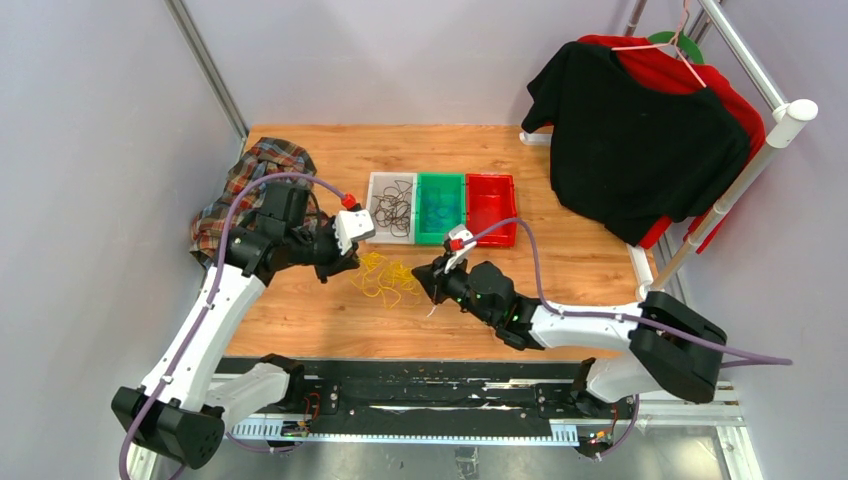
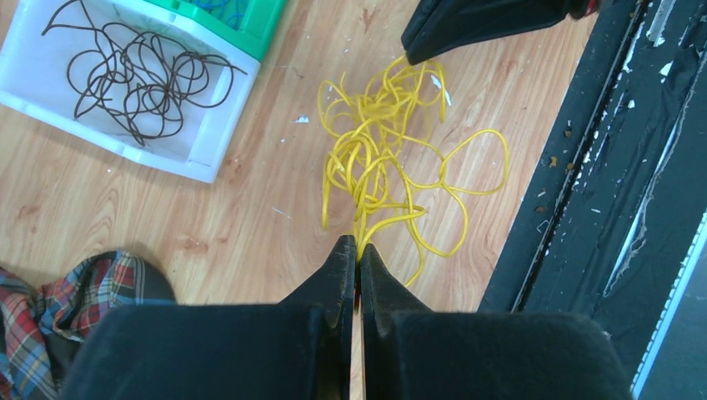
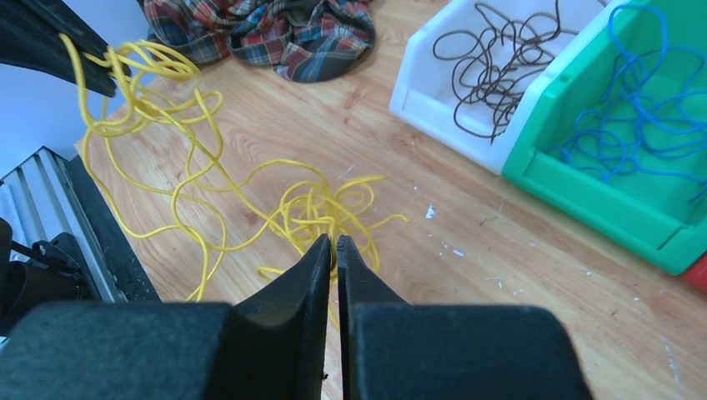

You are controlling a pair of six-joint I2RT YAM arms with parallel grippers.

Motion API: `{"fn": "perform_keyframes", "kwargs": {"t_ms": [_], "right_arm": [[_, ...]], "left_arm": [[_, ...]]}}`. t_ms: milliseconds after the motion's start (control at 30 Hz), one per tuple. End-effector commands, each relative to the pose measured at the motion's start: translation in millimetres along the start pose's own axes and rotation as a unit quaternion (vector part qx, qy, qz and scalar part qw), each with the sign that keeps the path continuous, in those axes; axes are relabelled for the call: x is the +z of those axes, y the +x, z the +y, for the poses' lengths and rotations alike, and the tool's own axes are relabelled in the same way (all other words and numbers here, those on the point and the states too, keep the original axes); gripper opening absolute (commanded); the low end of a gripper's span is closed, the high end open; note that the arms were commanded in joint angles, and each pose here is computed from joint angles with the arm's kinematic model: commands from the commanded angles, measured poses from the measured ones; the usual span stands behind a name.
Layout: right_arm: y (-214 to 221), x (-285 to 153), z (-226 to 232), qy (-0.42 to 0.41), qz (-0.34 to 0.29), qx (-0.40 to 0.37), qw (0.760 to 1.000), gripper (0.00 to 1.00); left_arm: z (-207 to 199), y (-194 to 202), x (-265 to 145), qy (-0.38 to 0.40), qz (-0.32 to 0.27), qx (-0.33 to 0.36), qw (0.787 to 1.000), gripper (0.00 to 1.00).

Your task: Untangle the cables

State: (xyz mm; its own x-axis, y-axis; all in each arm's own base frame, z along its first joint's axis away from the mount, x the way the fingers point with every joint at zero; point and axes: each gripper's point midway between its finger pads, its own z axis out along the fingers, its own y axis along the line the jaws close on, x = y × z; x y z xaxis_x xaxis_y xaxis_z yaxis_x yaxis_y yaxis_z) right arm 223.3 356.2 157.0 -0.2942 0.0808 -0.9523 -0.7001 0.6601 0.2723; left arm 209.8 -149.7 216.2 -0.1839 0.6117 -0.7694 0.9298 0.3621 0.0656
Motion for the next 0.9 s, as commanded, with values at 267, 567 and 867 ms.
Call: {"fn": "perform_keyframes", "kwargs": {"t_ms": [267, 567, 867], "right_arm": [[-30, -6, -3, 0.026, -0.017, -0.035, 0.999, 0.07], [-52, 22, 76, -0.088, -0.064, -0.075, 0.991, 0.68], [-41, 56, 68, -0.041, -0.052, -0.101, 0.993, 0.57]], "left_arm": [[-1, -8, -10, -0.012, -0.010, 0.016, 1.000, 0.00], [-6, -13, -8, 0.003, -0.022, 0.003, 1.000, 0.01], [-19, -32, -17, 0.023, -0.059, -0.016, 0.998, 0.00]]}}
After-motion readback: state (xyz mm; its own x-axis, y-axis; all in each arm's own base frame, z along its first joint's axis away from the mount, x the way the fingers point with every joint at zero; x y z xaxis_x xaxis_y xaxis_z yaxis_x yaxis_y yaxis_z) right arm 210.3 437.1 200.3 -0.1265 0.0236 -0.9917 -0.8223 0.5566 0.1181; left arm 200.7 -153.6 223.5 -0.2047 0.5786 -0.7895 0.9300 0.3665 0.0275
